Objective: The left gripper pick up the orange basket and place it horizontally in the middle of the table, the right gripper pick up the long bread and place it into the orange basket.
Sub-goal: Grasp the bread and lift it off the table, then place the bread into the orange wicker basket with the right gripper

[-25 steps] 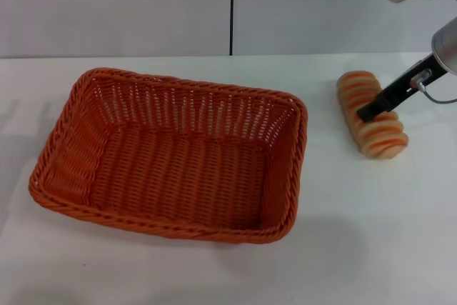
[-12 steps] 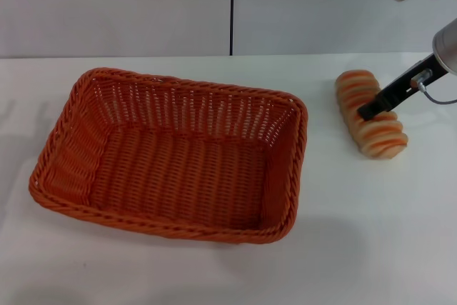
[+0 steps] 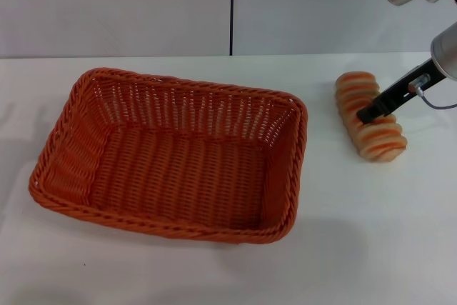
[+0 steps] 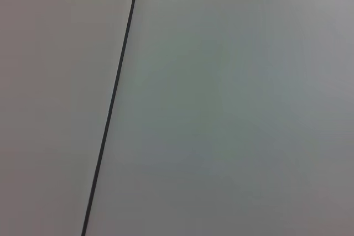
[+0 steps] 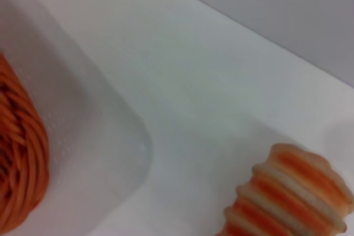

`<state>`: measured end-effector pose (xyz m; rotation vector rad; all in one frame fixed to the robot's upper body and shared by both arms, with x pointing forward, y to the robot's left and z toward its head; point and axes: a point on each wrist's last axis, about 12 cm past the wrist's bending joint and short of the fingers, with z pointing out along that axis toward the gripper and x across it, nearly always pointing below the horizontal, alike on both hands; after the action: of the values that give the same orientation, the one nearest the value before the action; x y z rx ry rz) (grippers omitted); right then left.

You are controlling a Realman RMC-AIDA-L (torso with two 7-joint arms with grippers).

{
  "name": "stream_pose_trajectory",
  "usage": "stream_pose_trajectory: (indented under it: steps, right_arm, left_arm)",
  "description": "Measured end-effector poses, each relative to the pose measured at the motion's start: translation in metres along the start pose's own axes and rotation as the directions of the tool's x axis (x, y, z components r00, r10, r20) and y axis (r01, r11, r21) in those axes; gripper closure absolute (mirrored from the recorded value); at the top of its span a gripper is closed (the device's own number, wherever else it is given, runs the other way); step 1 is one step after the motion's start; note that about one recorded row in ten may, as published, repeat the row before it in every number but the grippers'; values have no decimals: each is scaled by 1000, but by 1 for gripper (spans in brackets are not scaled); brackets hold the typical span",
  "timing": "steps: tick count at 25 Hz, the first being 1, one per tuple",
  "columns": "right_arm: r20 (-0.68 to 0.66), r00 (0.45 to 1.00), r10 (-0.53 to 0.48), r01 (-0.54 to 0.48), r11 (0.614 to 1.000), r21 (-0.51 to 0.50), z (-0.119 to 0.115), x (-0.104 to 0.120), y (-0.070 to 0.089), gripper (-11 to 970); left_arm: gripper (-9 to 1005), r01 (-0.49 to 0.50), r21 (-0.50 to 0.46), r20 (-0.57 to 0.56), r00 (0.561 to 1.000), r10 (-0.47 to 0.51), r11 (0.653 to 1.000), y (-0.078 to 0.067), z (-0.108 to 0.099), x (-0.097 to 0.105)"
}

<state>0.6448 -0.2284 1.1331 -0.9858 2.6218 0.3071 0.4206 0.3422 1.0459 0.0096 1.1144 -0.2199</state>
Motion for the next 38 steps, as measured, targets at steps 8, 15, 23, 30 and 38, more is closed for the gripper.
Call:
stream_pose_trajectory:
  steps: [8,15,23,30,38]
  right_arm:
    - [29,999,18,-18,1000,-15,-1,3,0,682]
    - [66,997,41,-39,999,-22,-4,7,-2,720]
    - [144,986,80,-70,995,-70,-13,11,-3,785]
    - [245,965,96,-89,995,-40,-34,15,-8,796]
    - [621,783,6,80,991,-110,-85,23,8,805]
  left_arm:
    - [456,-2,-4,-2,1000,2,1000,1,-1,0]
    - [458,-3,-7,-1,1000,3,1000,1,-3,-1]
    - [457,6,-22,9,1000,-6,1000,4,-8,-4]
    - [456,9,-17,17,1000,-9,1000,4,-6,-5]
    - [458,-8,-54,32,999,10,999,9,-12,-9]
